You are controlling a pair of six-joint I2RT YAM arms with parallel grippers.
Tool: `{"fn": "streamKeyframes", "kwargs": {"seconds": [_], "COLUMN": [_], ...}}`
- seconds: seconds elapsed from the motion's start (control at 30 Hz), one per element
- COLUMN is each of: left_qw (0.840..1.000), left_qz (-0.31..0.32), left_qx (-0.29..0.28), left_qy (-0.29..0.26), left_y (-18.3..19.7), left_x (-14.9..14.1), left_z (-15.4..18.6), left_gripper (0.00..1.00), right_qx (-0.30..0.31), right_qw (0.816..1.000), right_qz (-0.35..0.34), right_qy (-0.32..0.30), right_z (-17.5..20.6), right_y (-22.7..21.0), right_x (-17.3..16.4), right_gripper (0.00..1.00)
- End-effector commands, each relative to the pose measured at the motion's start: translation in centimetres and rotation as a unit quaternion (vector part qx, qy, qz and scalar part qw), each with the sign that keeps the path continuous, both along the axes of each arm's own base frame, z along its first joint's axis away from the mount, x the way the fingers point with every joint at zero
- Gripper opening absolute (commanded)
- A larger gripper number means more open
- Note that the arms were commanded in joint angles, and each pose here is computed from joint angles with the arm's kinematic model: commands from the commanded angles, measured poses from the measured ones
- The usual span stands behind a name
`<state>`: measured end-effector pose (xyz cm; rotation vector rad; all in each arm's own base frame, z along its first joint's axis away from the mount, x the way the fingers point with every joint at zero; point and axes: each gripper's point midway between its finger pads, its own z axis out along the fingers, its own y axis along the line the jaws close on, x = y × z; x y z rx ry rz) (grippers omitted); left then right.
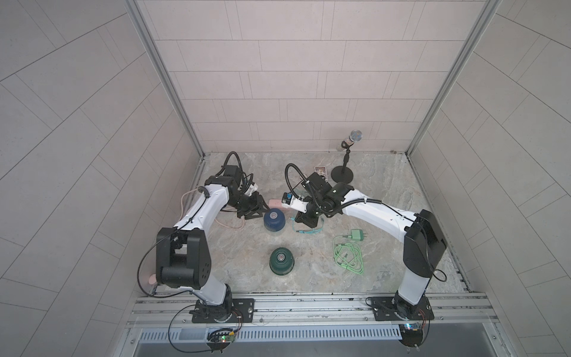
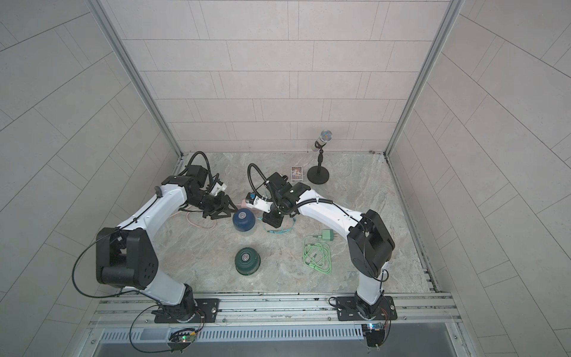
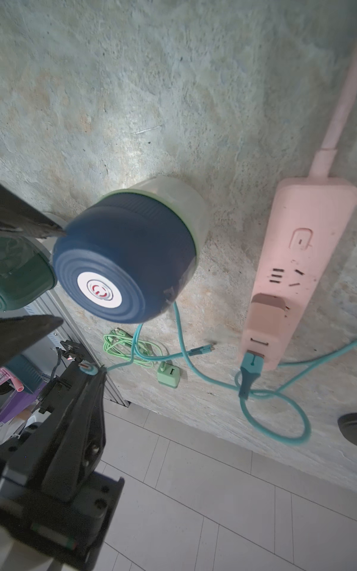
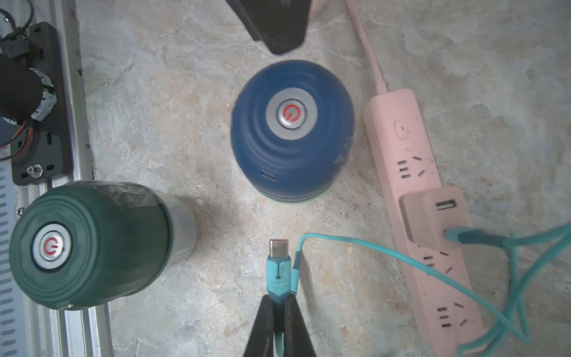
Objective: Charge the cordless meat grinders
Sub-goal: Insert the charging cable into the cordless meat grinder.
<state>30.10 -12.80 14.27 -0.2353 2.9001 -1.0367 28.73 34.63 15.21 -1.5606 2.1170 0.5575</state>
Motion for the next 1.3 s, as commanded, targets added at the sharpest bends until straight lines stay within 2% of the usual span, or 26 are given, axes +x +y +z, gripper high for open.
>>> {"fn": "streamKeyframes", "kwargs": {"seconds": [0.0, 0.2, 0.5, 0.73, 1.27], "left_qw": [1.0, 0.999, 0.998, 0.998, 0.999], "left_qz": [0.0, -0.011, -0.026, -0.028, -0.026], "left_qx": [-0.004, -0.012, -0.022, -0.022, -0.031], "left_qy": [-0.019, -0.033, -0.061, -0.053, -0.027], "left_y": [0.2, -0.1, -0.4, -0.5, -0.6], "left_x": [0.4, 1.5, 2.5, 2.5, 1.1], "left_z": [0.1, -0.1, -0.9, -1.8, -2.9], "left_gripper": [0.45, 0.48, 0.49, 0.5, 0.5], "right_qx": [-0.011, -0.026, -0.058, -0.074, -0.105], "right_qw": [1.0, 0.999, 0.998, 0.996, 0.994], "right_qz": [0.025, 0.037, 0.018, 0.011, -0.012], "right_qy": [-0.006, -0.002, -0.019, -0.042, -0.037], "right_z": [0.3, -0.8, -2.0, -2.1, -3.1], "right_y": [0.5, 1.5, 2.6, 3.1, 2.4], "right_x": [-0.8, -1.8, -0.8, -0.3, 0.8], "right_gripper": [0.05, 0.05, 0.04, 0.04, 0.04]}}
